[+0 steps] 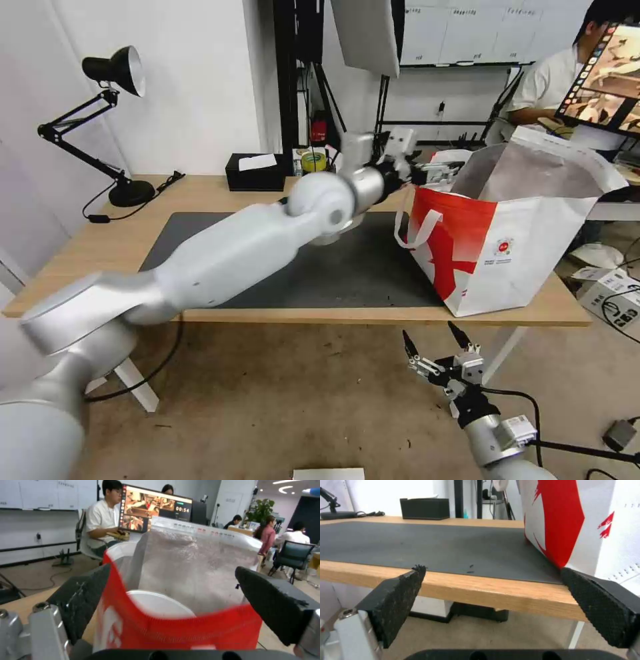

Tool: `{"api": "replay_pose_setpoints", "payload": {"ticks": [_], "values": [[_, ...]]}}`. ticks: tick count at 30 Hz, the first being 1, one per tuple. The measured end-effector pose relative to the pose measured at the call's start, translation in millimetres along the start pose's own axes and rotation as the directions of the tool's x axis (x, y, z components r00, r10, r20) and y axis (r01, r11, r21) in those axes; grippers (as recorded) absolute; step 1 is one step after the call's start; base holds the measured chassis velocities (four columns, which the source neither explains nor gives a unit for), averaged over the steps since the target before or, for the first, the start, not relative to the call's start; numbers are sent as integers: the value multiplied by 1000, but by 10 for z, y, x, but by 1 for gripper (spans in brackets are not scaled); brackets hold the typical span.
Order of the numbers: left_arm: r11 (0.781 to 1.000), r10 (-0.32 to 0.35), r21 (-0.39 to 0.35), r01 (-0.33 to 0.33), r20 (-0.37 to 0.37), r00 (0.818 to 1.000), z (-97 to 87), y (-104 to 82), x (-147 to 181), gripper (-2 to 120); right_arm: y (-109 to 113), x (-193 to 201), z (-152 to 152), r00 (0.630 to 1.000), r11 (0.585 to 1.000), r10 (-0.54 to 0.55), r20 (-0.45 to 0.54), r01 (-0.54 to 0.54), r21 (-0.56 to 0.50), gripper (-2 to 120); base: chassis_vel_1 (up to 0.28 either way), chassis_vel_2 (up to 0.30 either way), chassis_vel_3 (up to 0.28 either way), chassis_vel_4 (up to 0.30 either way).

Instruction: Pick up the trash from the table and place it into the takeout bag.

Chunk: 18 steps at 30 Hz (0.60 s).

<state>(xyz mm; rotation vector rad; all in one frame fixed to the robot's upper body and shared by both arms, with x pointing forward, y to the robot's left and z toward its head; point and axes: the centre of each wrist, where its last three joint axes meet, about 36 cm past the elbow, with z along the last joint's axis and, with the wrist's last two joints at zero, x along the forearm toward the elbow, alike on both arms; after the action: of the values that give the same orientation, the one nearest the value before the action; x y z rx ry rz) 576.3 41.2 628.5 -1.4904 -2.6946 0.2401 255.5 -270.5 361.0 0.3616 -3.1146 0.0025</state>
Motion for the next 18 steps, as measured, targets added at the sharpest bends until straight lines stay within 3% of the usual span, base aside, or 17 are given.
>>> {"api": "replay_pose_setpoints", "payload": {"ticks": [2,5,7,9,11,16,18], "values": [[1000,4,0,-4,2,1000,12,7,19,100,0,0,0,1000,1000,0,0,0,0,100,0,0,0,0],[1000,15,-5,-15,15,1000,181,145,287,100,0,0,0,1000,1000,0,0,0,0,100,0,0,0,0],[1000,-22,-8,22,6,1000,395,364,687,100,0,0,0,1000,1000,0,0,0,0,100,0,0,0,0],[999,-31,-15,31,4,1000,428,418,797,100,0,0,0,1000,1000,0,0,0,0,100,0,0,0,0],[997,-66,-44,66,0,998,492,624,1291,100,0,0,0,1000,1000,0,0,0,0,100,0,0,0,0],[995,-84,-51,84,-4,996,571,707,1687,100,0,0,0,1000,1000,0,0,0,0,100,0,0,0,0],[993,-104,-50,103,-20,994,725,715,2014,100,0,0,0,1000,1000,0,0,0,0,100,0,0,0,0]]}}
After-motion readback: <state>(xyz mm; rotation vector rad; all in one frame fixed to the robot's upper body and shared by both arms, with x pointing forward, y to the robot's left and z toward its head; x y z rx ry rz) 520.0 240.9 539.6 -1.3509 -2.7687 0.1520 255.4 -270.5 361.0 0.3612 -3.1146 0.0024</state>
